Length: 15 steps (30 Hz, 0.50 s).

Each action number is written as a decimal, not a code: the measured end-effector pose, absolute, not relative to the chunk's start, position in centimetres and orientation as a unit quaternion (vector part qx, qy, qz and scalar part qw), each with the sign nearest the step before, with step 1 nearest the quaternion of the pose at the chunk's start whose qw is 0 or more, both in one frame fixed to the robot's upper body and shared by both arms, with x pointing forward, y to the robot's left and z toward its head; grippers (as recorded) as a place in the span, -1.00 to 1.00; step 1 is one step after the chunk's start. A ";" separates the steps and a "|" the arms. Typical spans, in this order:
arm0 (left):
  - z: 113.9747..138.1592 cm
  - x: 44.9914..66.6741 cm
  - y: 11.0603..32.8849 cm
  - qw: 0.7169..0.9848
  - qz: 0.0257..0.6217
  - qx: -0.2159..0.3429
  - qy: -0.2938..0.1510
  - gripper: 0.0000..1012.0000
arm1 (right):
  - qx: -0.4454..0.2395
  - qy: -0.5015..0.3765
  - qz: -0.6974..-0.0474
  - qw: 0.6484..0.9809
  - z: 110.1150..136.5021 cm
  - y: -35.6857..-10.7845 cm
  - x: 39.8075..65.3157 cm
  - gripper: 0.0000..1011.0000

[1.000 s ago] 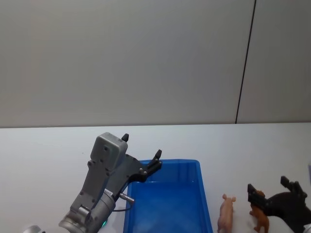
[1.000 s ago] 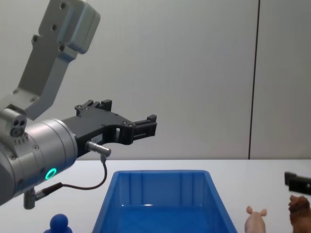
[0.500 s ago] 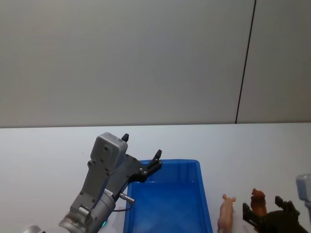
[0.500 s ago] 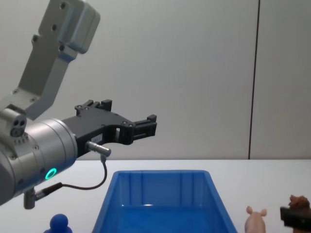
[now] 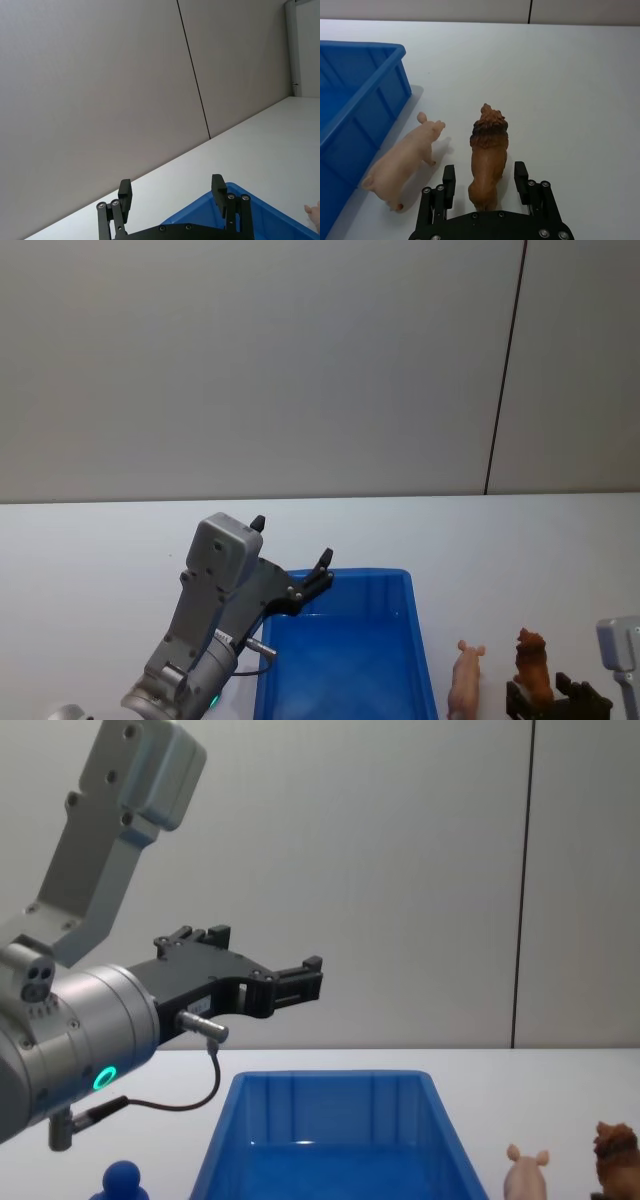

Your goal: Pick up the two dolls from the table and place them into the box.

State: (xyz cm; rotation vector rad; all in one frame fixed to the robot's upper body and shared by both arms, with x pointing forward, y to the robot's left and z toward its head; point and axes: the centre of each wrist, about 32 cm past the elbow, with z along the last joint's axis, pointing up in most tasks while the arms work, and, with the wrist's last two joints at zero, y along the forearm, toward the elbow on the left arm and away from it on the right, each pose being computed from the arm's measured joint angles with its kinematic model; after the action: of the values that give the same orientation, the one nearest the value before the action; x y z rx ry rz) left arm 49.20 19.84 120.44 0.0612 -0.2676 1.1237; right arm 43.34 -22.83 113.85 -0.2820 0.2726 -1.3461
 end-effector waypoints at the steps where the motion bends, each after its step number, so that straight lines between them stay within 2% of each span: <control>1: 120.4 49.2 19.8 0.837 0.531 0.029 -0.126 0.98 | -0.131 0.127 -0.619 0.764 113.8 -22.8 43.3 0.41; 2: 120.4 49.2 19.8 0.837 0.531 0.029 -0.126 0.98 | -0.131 0.128 -0.620 0.763 113.8 -22.8 43.3 0.39; 3: 120.4 49.2 19.8 0.837 0.531 0.029 -0.126 0.98 | -0.132 0.129 -0.620 0.763 113.8 -22.8 43.3 0.25; 7: 120.4 49.2 19.8 0.837 0.531 0.029 -0.126 0.98 | -0.133 0.133 -0.620 0.762 113.7 -22.7 43.4 0.11; 10: 120.4 49.2 19.8 0.837 0.531 0.029 -0.126 0.98 | -0.132 0.132 -0.620 0.762 113.7 -22.6 43.4 -0.18; 15: 120.4 49.2 19.8 0.837 0.531 0.029 -0.126 0.98 | -0.127 0.122 -0.619 0.766 113.9 -22.5 43.4 -0.39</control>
State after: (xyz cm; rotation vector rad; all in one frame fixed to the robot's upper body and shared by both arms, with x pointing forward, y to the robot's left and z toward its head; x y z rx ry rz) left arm 49.20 19.84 120.44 0.0612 -0.2677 1.1238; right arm 43.36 -22.49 113.91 -0.2749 0.2653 -1.3447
